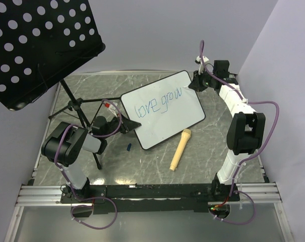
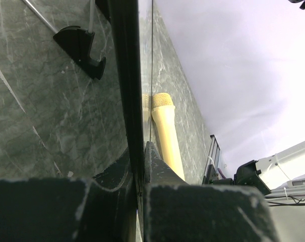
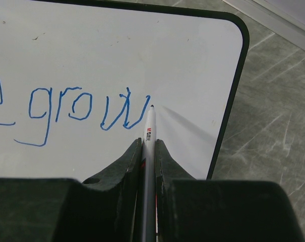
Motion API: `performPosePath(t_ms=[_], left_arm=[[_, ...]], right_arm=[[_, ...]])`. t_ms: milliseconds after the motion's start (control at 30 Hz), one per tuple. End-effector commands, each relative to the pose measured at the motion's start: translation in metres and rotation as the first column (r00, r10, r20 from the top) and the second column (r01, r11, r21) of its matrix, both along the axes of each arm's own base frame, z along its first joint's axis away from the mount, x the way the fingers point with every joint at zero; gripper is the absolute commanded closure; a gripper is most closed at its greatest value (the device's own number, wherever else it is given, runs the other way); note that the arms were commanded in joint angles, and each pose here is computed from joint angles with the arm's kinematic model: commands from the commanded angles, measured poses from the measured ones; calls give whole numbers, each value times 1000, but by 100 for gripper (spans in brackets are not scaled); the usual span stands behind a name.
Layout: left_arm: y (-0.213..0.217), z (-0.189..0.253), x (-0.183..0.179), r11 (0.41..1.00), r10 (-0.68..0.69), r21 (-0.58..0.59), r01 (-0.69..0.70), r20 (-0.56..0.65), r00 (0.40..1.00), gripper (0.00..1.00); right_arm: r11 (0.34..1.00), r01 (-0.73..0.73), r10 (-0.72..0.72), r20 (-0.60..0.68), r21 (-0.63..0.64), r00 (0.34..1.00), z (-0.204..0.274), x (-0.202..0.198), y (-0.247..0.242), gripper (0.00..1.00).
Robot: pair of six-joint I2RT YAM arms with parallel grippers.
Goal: Write a sentence on the whiteboard
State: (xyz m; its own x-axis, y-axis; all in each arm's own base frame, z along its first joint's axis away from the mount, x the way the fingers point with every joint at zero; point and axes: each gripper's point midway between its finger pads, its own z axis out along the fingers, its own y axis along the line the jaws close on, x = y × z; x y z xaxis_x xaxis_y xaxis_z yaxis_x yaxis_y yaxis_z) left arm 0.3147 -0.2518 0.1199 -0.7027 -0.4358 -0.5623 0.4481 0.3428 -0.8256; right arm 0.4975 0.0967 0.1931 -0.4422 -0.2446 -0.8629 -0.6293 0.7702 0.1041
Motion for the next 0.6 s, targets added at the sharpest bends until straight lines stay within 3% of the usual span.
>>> performPosePath(t_ms=[0, 567], left_arm=[[-7, 51, -6, 996, -62, -42, 78, 299, 952, 99], [-6, 52, -7, 996, -59, -43, 75, 302, 952, 99]], right_arm=[[1000, -18, 17, 64, 21, 998, 26, 0, 3, 100], [999, -25, 23, 87, 29, 996, 32, -1, 4, 100]])
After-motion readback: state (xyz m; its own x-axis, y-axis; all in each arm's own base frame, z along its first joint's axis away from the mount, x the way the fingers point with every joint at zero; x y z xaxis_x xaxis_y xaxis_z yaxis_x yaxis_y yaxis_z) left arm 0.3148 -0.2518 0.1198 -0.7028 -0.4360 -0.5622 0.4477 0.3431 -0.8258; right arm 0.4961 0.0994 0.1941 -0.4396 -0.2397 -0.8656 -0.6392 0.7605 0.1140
